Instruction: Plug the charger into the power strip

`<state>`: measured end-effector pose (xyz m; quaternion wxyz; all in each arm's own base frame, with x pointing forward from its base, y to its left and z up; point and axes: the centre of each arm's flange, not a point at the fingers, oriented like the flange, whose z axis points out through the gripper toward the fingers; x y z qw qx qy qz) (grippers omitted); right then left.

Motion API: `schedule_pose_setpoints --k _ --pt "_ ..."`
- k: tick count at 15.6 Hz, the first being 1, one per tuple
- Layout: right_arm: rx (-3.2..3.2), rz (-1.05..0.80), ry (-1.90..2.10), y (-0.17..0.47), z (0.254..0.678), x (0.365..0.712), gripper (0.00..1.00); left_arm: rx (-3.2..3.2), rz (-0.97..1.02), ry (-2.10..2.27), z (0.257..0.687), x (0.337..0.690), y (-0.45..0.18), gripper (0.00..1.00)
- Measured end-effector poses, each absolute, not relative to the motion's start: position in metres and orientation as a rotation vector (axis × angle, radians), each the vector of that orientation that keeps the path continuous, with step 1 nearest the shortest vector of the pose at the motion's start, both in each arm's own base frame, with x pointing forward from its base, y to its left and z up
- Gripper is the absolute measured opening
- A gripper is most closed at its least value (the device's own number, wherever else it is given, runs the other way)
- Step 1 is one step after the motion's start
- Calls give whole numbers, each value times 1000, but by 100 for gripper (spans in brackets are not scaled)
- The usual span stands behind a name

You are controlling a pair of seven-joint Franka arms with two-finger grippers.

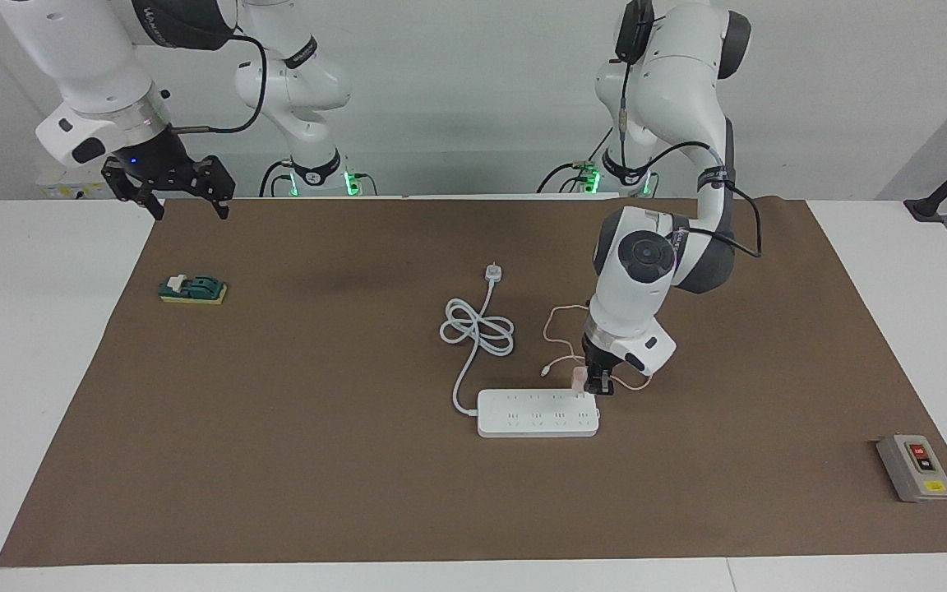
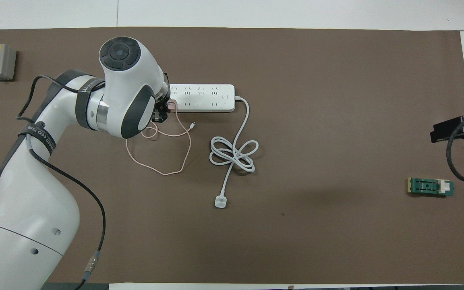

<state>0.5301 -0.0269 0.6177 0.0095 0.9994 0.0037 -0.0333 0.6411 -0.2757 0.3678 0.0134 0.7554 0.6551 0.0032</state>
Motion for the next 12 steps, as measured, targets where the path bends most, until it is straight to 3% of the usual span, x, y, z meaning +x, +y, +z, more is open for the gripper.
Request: schedule_pose_setpoints --k 12 --pt "3121 -104 11 -27 618 530 100 2366 -16 2060 352 645 -277 30"
